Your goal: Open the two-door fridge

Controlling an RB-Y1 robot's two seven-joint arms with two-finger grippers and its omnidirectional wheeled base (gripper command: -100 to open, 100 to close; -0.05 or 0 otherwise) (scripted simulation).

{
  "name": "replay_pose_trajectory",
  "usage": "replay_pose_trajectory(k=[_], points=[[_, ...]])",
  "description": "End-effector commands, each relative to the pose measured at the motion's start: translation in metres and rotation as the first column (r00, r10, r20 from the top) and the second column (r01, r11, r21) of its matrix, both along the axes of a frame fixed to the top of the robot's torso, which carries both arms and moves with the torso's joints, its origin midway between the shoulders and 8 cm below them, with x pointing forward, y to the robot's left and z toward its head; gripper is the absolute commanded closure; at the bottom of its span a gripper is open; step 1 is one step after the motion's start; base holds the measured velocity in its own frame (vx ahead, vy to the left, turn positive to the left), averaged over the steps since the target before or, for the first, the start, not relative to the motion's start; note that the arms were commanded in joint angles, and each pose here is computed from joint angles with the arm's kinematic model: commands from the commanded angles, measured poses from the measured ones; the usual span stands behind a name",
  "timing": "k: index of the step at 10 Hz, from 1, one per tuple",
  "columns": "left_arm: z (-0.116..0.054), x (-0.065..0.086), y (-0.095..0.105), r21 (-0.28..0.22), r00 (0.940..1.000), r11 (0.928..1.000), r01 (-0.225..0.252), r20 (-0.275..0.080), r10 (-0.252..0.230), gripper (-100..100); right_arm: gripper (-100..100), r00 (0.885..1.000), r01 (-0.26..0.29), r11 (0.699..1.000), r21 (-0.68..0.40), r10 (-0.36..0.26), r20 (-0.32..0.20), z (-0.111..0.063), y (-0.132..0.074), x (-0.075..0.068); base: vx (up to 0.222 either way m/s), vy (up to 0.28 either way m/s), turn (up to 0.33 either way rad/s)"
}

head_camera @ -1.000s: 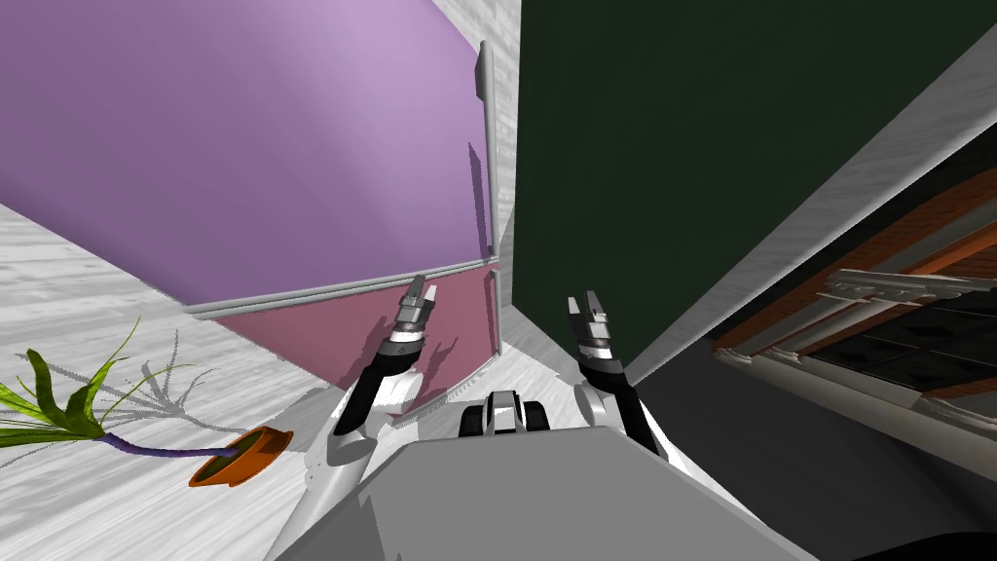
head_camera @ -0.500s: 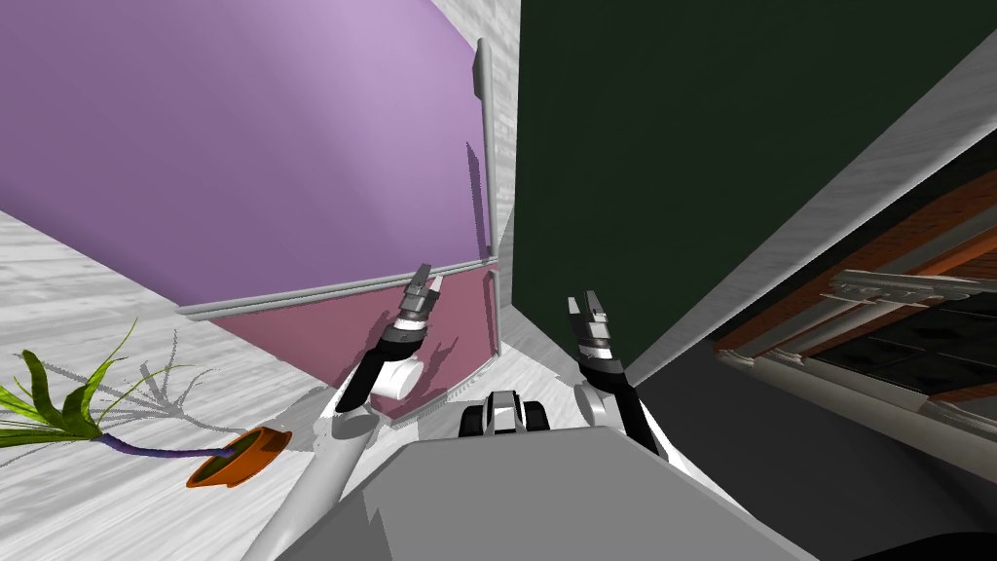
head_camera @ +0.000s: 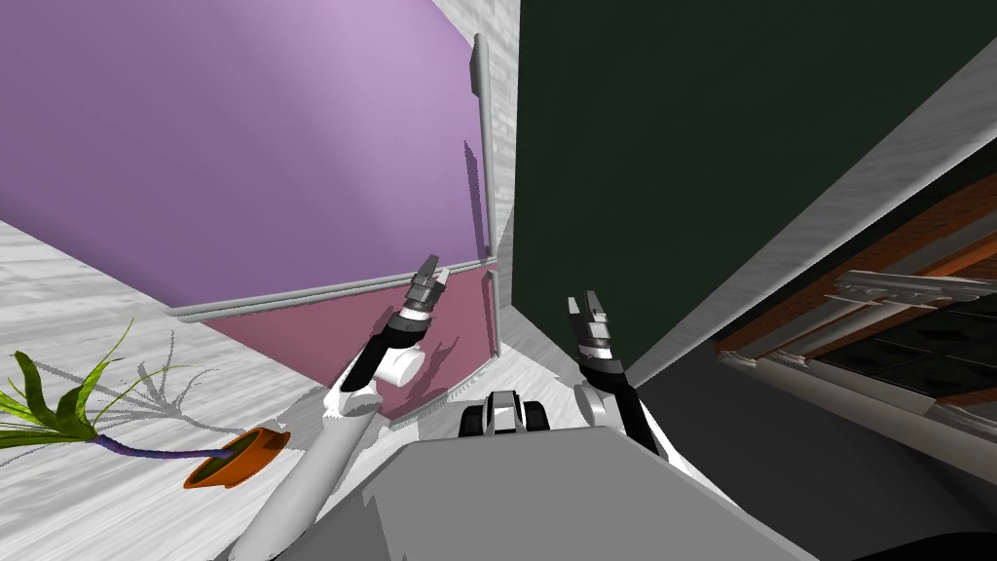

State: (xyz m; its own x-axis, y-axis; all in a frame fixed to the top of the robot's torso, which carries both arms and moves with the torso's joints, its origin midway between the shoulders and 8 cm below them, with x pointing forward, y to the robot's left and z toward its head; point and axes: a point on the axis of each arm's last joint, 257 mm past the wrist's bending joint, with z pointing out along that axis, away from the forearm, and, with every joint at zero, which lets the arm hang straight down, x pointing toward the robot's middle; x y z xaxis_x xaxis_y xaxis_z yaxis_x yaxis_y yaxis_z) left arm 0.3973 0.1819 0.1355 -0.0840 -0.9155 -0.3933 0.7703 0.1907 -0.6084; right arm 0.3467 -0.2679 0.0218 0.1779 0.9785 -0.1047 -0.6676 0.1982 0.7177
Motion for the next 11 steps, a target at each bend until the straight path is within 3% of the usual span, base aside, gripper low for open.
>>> replay_pose_trajectory(k=[1,3,5,6,7,8,10,11], points=[[0.012,0.003,-0.013,0.031,0.9992,0.9988,0.039,0.010,-0.039,-100,0,1.000,0.000,1.000,0.000,0.000,0.000,0.000,0.000,0.000,0.014,-0.023,0.005],[0.020,0.005,-0.024,0.060,0.9975,0.9958,0.069,0.012,-0.070,-100,0,1.000,0.000,1.000,0.000,0.000,0.000,0.000,0.000,0.000,0.018,-0.029,0.008],[0.026,0.012,-0.041,0.109,0.9929,0.9868,0.119,-0.015,-0.118,-100,0,1.000,0.000,1.000,0.000,0.000,0.000,0.000,0.000,0.000,0.035,-0.040,0.017],[0.034,0.009,-0.045,0.125,0.9922,0.9846,0.123,0.006,-0.124,-100,0,1.000,0.000,1.000,0.000,0.000,0.000,0.000,0.000,0.000,0.029,-0.033,0.008],[0.033,0.014,-0.051,0.154,0.9900,0.9779,0.141,-0.020,-0.140,-100,0,1.000,0.000,1.000,0.000,0.000,0.000,0.000,0.000,0.000,0.019,-0.032,0.015],[0.040,0.012,-0.054,0.159,0.9893,0.9767,0.144,-0.002,-0.146,-100,0,1.000,0.000,1.000,0.000,0.000,0.000,0.000,0.000,0.000,0.018,-0.028,0.009],[0.042,0.021,-0.068,0.209,0.9836,0.9612,0.180,-0.044,-0.175,-100,0,1.000,0.000,1.000,0.000,0.000,0.000,0.000,0.000,0.000,0.039,-0.048,0.021],[0.048,0.019,-0.070,0.228,0.9840,0.9573,0.178,-0.028,-0.176,-100,0,1.000,0.000,1.000,0.000,0.000,0.000,0.000,0.000,0.000,0.041,-0.049,0.015]])
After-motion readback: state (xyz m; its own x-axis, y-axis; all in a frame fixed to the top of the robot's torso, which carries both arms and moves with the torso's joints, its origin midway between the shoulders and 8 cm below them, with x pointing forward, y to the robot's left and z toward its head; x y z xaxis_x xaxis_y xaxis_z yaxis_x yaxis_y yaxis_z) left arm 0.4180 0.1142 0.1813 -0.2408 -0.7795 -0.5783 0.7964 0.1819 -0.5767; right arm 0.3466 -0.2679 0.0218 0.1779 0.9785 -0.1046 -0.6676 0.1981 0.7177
